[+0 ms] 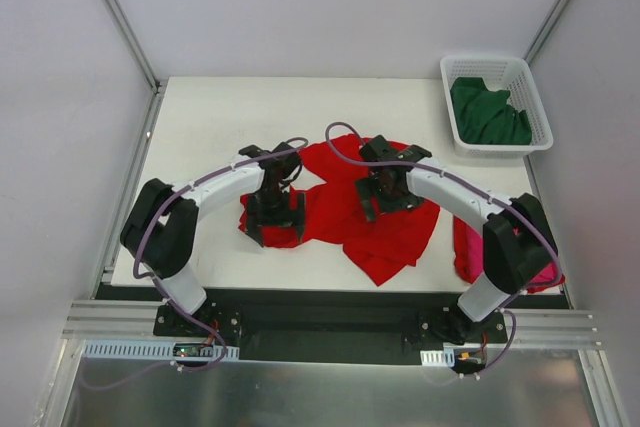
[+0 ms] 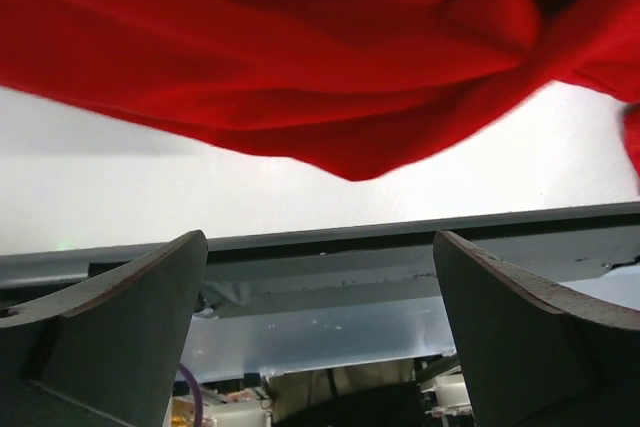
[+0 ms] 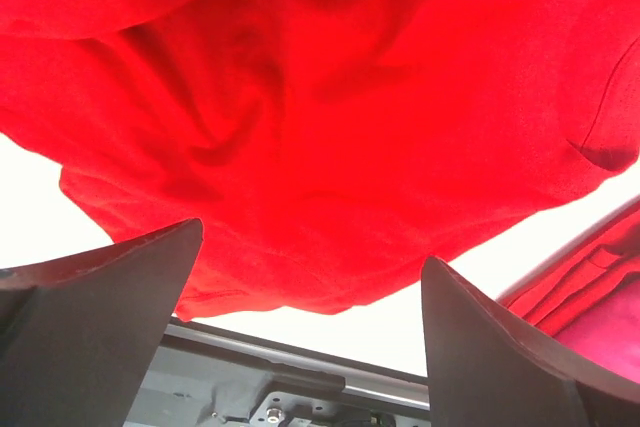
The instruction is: Fold and stack the t-shirts
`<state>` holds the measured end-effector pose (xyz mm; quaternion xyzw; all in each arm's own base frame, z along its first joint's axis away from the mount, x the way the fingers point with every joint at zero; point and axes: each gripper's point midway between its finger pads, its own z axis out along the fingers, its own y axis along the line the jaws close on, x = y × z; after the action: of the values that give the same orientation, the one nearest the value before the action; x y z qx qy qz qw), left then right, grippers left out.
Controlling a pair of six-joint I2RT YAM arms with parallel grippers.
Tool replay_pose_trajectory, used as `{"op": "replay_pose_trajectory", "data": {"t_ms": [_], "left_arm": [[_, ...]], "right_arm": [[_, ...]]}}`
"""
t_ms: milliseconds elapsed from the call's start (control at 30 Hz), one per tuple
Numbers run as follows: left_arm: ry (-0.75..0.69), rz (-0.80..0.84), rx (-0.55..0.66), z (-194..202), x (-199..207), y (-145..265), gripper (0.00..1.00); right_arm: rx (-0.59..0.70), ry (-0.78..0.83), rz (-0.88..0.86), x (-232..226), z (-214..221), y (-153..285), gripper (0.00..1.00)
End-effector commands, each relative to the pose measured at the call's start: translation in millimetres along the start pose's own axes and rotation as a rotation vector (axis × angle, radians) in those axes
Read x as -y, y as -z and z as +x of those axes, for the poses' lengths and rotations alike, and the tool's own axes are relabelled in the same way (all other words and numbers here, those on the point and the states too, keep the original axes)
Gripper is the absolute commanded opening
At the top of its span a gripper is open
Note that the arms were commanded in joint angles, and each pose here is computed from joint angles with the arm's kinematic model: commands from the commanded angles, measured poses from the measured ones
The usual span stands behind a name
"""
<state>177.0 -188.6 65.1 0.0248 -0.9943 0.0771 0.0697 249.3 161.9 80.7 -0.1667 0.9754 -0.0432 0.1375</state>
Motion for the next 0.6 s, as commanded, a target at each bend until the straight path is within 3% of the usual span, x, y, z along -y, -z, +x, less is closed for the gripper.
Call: {"op": "replay_pose_trajectory", "data": {"t_ms": [0, 167, 267, 433, 567], "left_arm": [[-0.085, 0.097, 0.085, -10, 41, 4, 0.94], [-0.299, 0.023, 0.136, -13, 39, 5, 0.94], [-0.395, -0.081, 0.168, -21, 19, 8, 0.99], [-0.459, -0.258, 0.126, -32, -7, 3, 0.96], [-0.490, -0.331, 0.129, -41, -17, -1, 0.93]], "right_arm": [[0.055, -0.033, -0.001, 8, -4, 28, 0.96], [0.082, -0.015, 0.027, 19, 0, 43, 0.96], [0.088, -0.017, 0.044, 28, 5, 51, 0.96], [0.087, -0.026, 0.063, 38, 16, 58, 0.96], [0.177, -0.105, 0.093, 54, 21, 80, 0.96]]}}
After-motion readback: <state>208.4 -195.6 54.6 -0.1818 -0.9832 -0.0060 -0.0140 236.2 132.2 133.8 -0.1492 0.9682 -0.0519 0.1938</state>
